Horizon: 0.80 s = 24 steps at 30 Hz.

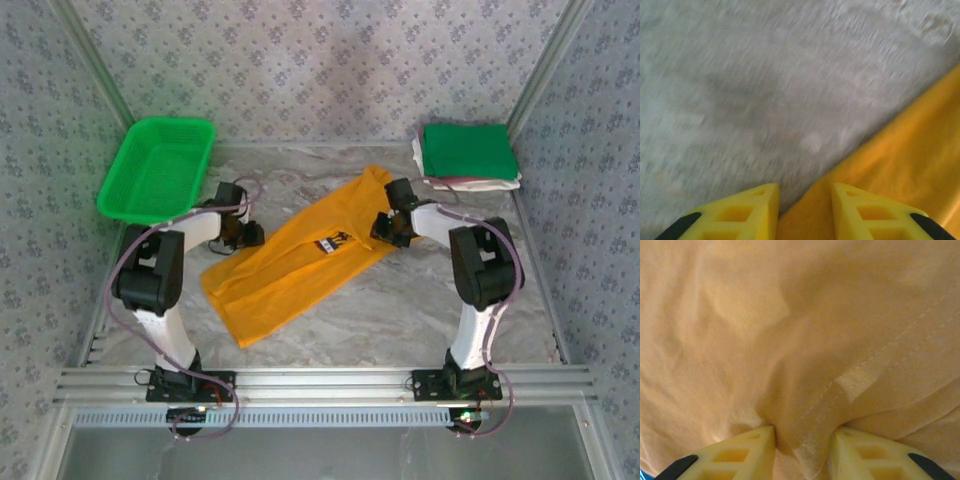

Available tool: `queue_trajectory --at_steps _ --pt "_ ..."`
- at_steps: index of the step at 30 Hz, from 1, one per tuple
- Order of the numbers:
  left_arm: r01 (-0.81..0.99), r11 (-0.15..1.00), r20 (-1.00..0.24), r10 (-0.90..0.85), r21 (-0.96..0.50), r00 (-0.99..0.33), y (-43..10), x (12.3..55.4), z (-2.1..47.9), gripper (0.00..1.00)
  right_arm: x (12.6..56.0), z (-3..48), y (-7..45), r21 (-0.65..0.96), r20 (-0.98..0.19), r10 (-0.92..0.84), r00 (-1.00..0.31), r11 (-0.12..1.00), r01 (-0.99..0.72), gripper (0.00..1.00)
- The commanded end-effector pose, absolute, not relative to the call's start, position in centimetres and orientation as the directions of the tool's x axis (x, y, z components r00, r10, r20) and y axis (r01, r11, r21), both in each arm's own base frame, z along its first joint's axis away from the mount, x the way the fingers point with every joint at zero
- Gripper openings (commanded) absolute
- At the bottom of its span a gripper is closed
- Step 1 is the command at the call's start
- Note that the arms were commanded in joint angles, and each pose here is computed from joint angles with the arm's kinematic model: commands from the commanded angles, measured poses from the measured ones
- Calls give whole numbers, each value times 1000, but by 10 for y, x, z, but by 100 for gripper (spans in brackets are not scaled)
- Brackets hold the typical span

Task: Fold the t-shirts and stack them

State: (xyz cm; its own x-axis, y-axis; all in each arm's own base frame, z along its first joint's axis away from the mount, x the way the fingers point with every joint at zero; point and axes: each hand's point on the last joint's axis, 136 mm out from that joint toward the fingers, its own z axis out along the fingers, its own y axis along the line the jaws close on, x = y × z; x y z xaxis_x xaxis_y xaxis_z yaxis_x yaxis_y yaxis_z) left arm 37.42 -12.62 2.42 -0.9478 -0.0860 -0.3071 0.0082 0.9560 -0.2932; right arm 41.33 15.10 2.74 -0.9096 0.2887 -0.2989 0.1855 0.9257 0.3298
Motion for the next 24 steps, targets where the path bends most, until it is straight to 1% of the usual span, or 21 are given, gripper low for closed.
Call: queue_trajectory --at_steps 1,4,8,10,12,14,16,18,22,24 --pt "-67 958 -199 -126 -278 -972 -113 325 12 32 446 20 168 341 -332 238 -913 933 119 36" --pt "-104 952 -152 -152 -288 -977 -109 293 11 32 486 24 177 334 -384 198 -902 940 64 36" --pt "-74 908 -143 -144 -412 -979 -137 270 27 30 538 46 187 367 -432 183 -883 930 13 36" --pt "-34 881 -159 -123 -473 -980 -157 267 40 30 553 65 187 373 -459 183 -870 928 -2 37" --pt "0 865 -191 -110 -502 -975 -169 271 52 30 556 88 183 363 -490 185 -852 932 -6 39" --pt "4 856 -221 -129 -517 -967 -172 279 59 30 550 107 176 345 -511 197 -836 938 10 41" --pt "3 848 -245 -150 -530 -958 -172 289 63 29 529 123 176 354 -513 207 -833 935 14 41" --pt "3 847 -258 -159 -532 -953 -171 298 64 29 502 125 187 370 -506 196 -840 929 -6 41" --pt "32 853 -294 -144 -521 -945 -171 324 72 29 438 102 220 389 -446 139 -884 920 -52 40" --pt "63 860 -316 -117 -506 -942 -175 339 82 29 416 85 229 389 -408 128 -904 920 -45 38"
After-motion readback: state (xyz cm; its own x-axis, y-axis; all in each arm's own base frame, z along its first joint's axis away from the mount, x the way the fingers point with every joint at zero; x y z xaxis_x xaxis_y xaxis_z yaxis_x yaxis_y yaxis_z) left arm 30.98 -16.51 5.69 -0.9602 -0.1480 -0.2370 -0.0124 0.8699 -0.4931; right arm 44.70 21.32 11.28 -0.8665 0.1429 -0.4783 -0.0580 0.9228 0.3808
